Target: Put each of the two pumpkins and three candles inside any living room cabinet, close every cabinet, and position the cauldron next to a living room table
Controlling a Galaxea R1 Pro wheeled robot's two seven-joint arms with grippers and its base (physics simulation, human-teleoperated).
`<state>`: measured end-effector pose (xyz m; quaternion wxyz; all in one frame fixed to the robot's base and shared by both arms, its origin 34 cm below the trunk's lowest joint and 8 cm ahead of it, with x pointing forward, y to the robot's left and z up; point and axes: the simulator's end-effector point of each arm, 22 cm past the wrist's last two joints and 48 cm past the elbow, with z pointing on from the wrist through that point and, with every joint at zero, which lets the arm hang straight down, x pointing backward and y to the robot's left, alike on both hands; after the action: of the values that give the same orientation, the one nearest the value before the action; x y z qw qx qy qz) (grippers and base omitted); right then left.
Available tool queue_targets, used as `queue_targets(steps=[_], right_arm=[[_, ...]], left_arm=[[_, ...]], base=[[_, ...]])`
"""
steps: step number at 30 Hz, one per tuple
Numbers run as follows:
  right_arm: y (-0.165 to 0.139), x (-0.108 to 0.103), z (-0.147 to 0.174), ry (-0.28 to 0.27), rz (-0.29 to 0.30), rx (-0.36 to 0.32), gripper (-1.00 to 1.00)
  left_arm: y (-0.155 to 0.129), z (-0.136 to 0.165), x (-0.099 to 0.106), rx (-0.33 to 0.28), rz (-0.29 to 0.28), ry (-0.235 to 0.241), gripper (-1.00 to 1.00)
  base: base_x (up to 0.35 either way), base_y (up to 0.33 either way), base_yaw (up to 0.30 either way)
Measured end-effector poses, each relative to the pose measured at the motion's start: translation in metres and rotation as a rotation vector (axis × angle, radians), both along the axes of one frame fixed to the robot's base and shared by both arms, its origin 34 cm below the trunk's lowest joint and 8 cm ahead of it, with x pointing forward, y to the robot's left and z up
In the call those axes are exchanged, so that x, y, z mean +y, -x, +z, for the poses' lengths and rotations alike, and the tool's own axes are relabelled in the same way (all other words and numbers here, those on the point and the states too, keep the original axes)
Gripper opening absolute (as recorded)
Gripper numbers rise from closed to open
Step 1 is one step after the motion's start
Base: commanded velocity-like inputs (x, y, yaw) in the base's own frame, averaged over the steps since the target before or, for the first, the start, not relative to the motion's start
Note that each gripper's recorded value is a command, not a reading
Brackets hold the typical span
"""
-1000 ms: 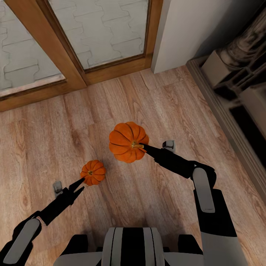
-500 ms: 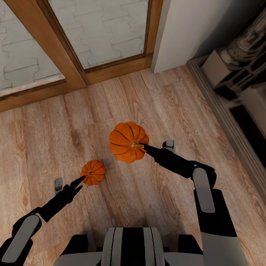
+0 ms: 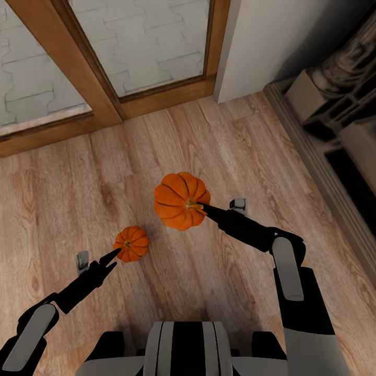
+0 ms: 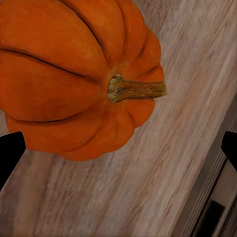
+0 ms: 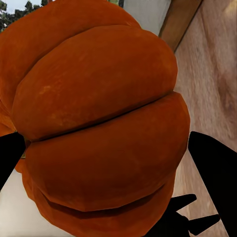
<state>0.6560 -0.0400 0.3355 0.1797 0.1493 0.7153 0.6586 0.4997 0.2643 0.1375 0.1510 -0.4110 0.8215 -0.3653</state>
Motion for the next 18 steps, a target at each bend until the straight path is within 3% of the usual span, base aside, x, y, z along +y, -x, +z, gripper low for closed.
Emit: queue_targets(steps=[18], right_arm=[[0.0002, 0.0004, -0.0004, -0.002, 0.001, 0.001, -1.0]], left_arm=[[0.0023, -0.0037, 0.0017, 0.013, 0.0, -0.013, 1.0]], base=[[0.0, 0.0, 0.0]])
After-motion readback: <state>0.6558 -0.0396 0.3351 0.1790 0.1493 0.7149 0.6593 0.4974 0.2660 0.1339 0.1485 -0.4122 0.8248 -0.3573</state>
